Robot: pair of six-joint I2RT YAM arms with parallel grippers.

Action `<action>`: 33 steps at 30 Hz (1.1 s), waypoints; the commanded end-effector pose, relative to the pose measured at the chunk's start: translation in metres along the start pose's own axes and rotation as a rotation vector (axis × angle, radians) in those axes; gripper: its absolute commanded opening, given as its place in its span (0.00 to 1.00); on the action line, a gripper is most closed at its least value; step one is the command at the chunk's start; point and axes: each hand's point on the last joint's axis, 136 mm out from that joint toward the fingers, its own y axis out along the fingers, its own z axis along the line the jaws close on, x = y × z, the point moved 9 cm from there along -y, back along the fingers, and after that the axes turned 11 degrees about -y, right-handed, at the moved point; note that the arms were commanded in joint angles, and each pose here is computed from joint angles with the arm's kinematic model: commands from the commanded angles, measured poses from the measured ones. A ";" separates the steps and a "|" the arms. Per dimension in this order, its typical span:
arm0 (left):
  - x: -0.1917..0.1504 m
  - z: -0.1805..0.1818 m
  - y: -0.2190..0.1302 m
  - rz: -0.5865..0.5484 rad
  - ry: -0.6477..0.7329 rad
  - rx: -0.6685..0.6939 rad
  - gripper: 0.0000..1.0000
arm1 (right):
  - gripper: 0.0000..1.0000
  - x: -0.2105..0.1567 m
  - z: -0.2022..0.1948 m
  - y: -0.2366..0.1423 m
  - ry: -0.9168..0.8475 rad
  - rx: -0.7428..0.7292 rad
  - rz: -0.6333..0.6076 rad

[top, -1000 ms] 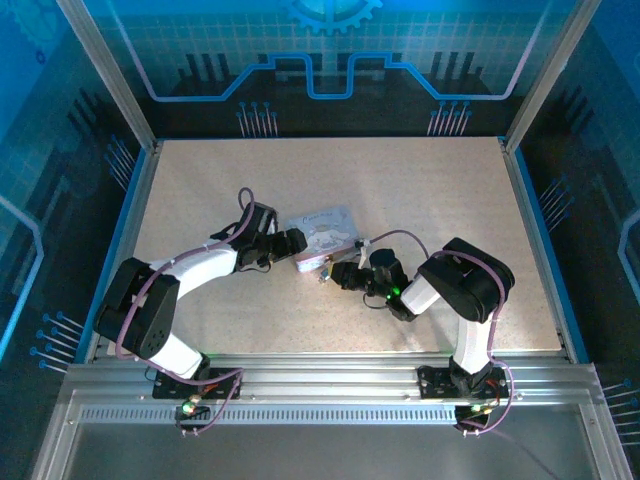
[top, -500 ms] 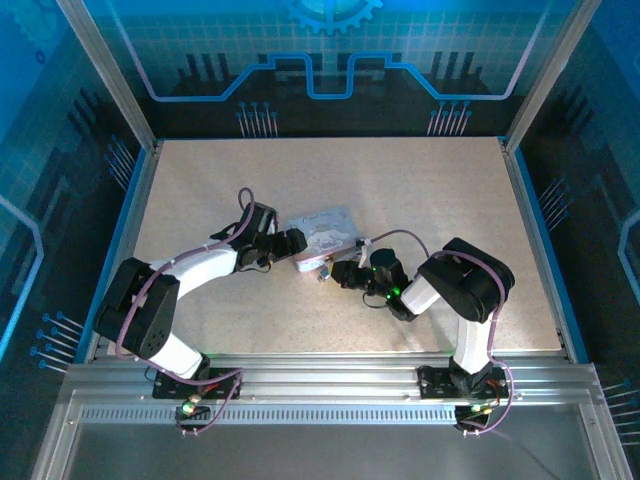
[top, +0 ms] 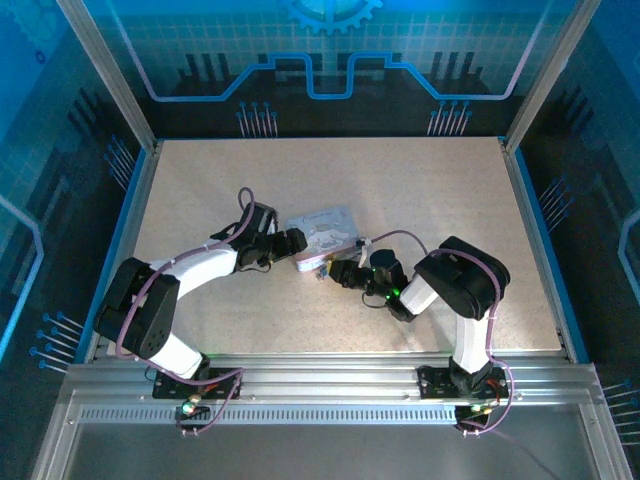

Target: Unlock the padlock with the key

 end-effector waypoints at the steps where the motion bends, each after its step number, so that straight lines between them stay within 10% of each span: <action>1: -0.002 0.008 0.005 0.017 -0.003 0.020 0.81 | 0.33 0.000 -0.006 -0.002 0.002 -0.038 -0.021; 14: -0.001 0.007 0.005 0.018 -0.005 0.014 0.81 | 0.41 0.009 0.004 0.012 -0.073 0.096 -0.036; 33: -0.001 0.006 0.004 0.017 -0.006 0.011 0.81 | 0.20 0.006 0.002 0.004 -0.070 0.064 -0.037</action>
